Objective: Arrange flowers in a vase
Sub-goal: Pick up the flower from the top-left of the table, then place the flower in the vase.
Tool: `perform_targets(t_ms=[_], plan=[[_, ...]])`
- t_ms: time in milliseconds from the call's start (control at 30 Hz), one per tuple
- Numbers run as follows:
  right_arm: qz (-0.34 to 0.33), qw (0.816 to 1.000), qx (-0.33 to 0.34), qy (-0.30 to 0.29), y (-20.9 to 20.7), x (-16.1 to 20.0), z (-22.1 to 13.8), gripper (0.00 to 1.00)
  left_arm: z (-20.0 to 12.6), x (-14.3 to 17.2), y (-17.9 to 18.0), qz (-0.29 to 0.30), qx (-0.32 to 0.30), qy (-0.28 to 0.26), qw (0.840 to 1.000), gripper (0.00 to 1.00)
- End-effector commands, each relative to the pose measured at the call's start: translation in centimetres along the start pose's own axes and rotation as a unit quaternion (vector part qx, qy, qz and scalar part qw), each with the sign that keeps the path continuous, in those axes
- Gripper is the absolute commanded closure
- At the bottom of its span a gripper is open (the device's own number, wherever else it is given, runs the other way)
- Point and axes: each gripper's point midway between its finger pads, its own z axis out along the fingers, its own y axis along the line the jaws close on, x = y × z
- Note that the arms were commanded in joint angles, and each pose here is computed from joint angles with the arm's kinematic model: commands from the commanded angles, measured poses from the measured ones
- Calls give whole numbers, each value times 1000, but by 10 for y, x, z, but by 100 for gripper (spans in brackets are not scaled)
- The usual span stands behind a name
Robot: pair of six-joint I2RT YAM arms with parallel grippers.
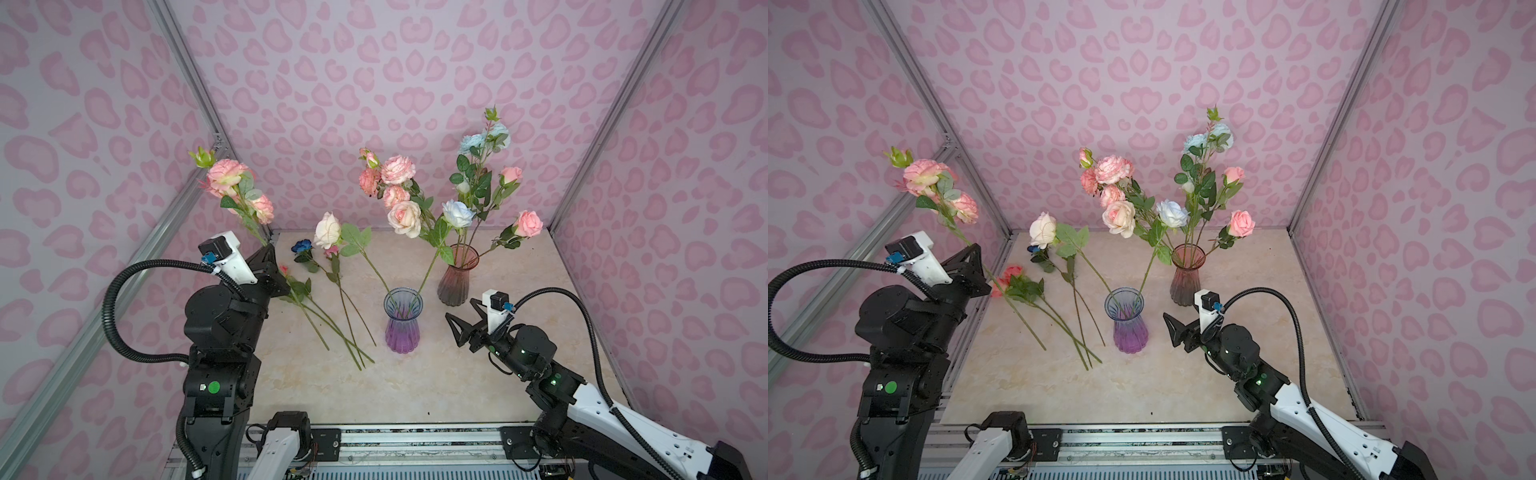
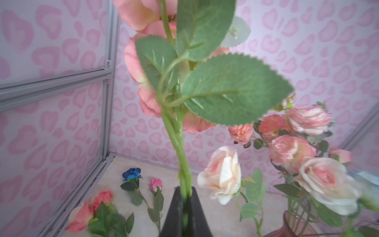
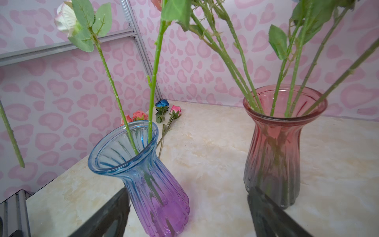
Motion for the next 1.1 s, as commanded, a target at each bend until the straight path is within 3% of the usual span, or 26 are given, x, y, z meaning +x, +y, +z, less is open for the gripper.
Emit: perform_targets(t_ms=[0,133,233,567,733,1067], plan=[[-8,1000,-28,-1,12,-5,5,10,-18,-40,-56,16,139,-66,988,97],[-9,1000,-23,6,11,-3,10,10,-41,-78,-97,-11,239,-133,962,97],[-6,1000,-18,8,9,-1,13,10,-44,-86,-123,-26,295,-164,941,97],[-1,1000,6,8,-1,5,10,10,-29,-46,-230,41,383,-210,899,97],[-2,1000,12,6,-4,6,5,10,-14,-37,-243,56,378,-202,902,97],[0,1000,18,4,-8,11,-2,10,32,77,-240,100,336,-90,932,97]])
